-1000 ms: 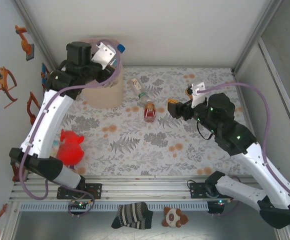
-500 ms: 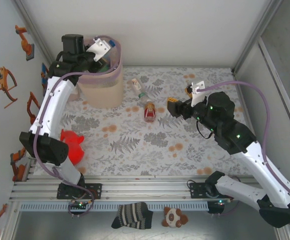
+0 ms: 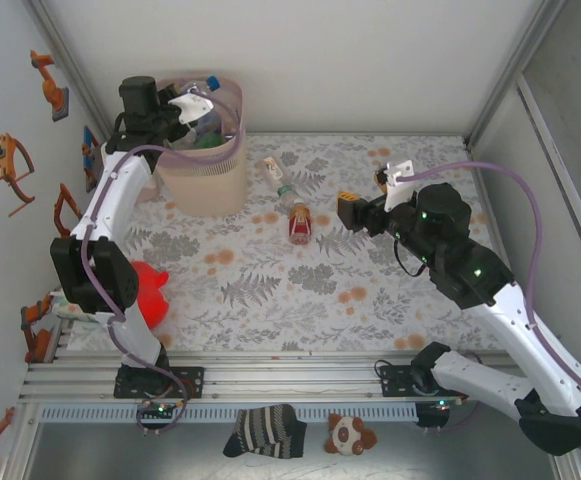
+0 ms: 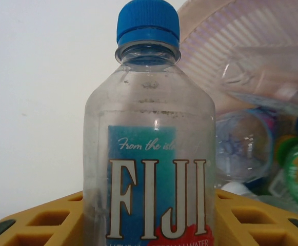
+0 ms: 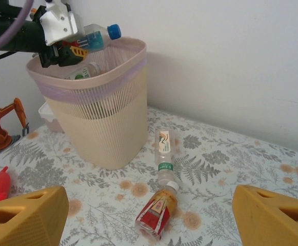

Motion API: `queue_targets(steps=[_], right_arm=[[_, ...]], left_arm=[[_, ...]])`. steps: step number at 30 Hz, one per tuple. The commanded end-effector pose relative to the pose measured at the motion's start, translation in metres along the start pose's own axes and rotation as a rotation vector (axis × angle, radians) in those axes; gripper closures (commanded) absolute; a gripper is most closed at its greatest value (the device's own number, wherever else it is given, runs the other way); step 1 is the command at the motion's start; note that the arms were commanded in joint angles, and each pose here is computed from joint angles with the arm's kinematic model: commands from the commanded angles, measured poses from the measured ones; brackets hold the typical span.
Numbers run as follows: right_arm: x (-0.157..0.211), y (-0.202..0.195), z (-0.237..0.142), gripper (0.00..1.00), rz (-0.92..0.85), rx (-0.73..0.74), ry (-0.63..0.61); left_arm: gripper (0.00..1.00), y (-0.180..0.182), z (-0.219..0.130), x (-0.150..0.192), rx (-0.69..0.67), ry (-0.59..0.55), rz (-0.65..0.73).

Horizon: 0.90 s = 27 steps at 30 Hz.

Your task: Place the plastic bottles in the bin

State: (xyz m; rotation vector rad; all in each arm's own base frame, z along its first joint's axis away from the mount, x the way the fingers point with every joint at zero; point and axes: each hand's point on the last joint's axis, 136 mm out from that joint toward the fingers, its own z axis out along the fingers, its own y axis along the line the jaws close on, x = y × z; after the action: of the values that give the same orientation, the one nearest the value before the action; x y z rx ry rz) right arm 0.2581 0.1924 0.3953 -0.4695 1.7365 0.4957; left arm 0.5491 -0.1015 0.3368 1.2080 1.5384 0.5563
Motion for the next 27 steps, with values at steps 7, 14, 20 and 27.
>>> queue_targets(steps=[7, 14, 20, 27], right_arm=[[-0.034, -0.003, -0.005, 0.18, -0.007, 0.024, -0.066], [-0.037, -0.003, -0.003, 0.18, -0.011, 0.024, -0.063], [-0.037, -0.002, -0.001, 0.18, -0.011, 0.021, -0.070], [-0.036, 0.001, 0.003, 0.18, -0.007, 0.005, -0.072]], left_arm=[[0.43, -0.002, 0.033, -0.001, -0.025, -0.116, 0.131], [0.37, -0.010, 0.057, 0.014, -0.042, -0.096, 0.155], [0.22, -0.001, 0.053, 0.018, -0.063, -0.060, 0.167], [0.16, 0.025, 0.035, 0.024, -0.140, -0.032, 0.141]])
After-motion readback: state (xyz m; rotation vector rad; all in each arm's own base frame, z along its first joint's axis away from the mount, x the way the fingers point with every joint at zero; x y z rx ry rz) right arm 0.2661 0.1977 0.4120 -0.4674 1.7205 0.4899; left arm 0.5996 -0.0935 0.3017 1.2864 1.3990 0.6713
